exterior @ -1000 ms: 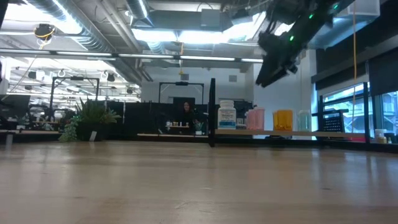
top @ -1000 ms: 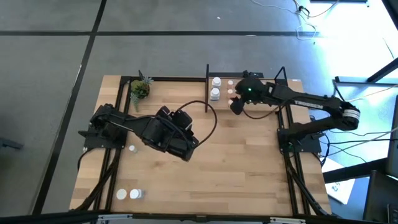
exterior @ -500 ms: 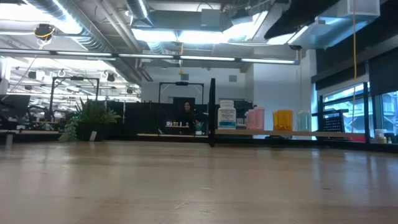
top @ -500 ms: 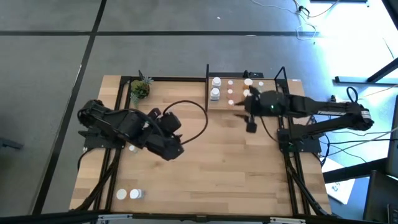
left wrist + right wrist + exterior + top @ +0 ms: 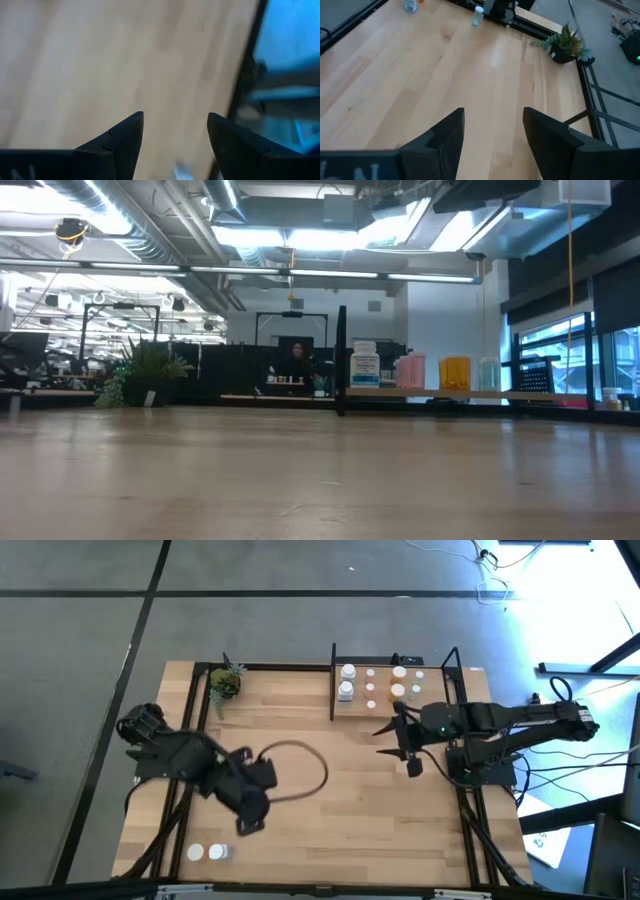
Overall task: Pick and place medicine bottles onto shelf by color
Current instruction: Put the white pill bottle on the shelf aligned with the other white pill bottles
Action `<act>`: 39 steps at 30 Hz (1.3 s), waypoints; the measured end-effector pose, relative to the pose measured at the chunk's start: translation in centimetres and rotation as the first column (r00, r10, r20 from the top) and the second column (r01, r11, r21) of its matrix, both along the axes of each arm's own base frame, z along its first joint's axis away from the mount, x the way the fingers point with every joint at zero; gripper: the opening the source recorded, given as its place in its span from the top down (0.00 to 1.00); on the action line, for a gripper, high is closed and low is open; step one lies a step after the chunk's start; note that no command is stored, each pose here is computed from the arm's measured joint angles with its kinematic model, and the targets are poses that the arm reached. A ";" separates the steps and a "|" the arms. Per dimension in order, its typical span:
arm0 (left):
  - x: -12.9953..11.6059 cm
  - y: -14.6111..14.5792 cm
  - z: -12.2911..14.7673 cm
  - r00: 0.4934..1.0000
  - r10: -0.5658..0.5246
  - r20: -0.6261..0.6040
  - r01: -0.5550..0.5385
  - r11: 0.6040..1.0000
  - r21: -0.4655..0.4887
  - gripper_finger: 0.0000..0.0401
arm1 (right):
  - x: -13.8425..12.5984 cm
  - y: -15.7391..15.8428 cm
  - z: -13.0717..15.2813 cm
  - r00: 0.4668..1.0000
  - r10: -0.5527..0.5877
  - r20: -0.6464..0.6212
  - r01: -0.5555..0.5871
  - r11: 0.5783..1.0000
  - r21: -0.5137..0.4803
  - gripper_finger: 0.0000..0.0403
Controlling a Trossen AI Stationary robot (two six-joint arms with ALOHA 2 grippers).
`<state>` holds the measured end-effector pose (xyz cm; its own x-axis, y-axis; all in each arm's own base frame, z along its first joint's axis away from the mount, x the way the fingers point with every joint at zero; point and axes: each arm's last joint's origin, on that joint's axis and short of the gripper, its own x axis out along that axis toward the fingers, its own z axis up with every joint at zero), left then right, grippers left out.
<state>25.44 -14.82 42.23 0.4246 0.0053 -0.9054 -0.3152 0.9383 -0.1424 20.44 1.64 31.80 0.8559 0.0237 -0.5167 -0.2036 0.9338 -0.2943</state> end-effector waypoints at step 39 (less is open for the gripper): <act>-11.9 -14.0 -10.7 0.977 -0.093 -0.193 0.081 0.994 -0.066 0.47 | -0.1 0.8 0.1 0.979 0.206 0.007 -0.205 0.971 0.119 0.49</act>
<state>13.56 -28.81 31.57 0.2353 -0.0785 -0.9687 -0.2598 0.9554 -0.1406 20.37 2.40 31.86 0.8233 0.2604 -0.5044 -0.3963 0.8998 -0.1824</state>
